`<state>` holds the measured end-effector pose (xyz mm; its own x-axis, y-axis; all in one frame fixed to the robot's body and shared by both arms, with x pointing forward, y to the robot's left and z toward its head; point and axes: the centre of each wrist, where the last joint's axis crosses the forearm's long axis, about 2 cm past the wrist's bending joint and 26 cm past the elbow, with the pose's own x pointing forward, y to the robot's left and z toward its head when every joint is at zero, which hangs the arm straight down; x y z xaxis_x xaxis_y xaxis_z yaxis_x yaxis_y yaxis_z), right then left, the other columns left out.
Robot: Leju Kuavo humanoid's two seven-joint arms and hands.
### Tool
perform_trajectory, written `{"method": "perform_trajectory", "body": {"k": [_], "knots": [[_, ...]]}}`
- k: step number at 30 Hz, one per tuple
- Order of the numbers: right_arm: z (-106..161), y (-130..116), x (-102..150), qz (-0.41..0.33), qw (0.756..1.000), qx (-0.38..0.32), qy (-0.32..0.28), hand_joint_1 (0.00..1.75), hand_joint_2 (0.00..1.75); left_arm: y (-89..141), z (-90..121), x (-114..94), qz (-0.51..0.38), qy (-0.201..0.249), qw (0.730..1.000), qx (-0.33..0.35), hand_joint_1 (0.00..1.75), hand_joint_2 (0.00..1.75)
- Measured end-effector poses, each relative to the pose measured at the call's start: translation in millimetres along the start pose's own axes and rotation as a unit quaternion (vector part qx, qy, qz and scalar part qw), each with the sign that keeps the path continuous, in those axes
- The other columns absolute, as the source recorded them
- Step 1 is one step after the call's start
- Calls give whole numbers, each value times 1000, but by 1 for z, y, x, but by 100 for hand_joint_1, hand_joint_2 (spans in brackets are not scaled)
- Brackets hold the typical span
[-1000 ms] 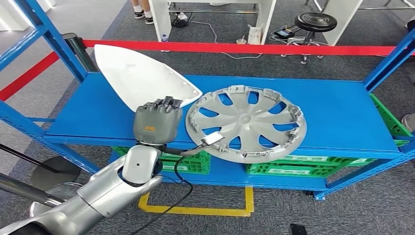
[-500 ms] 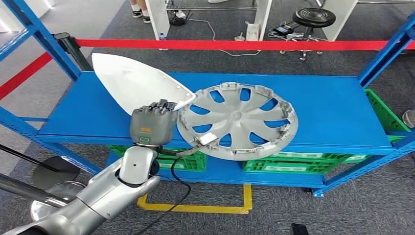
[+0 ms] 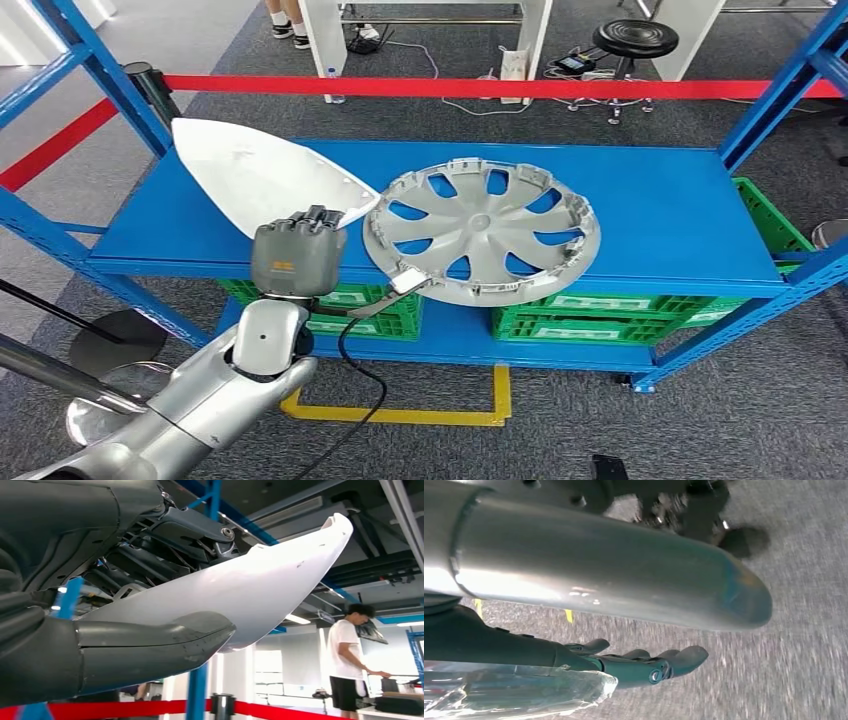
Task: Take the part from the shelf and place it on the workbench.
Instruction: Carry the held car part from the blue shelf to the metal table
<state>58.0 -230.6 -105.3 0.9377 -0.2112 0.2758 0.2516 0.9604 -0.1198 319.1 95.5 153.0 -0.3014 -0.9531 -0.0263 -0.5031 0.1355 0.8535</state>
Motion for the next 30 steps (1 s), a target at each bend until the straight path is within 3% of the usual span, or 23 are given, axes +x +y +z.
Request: {"method": "perform_trajectory", "body": {"k": [10,21,30], "knots": [[0,0,0,5,1000,0,1,0,0,-7,11,-12,-2,5,1000,-17,175,175],[0,2,5,20,1000,2,0,0,0,-16,23,-48,-8,37,999,-11,175,175],[0,3,6,20,1000,9,-6,0,0,-18,27,-60,-13,50,999,-12,175,175]]}}
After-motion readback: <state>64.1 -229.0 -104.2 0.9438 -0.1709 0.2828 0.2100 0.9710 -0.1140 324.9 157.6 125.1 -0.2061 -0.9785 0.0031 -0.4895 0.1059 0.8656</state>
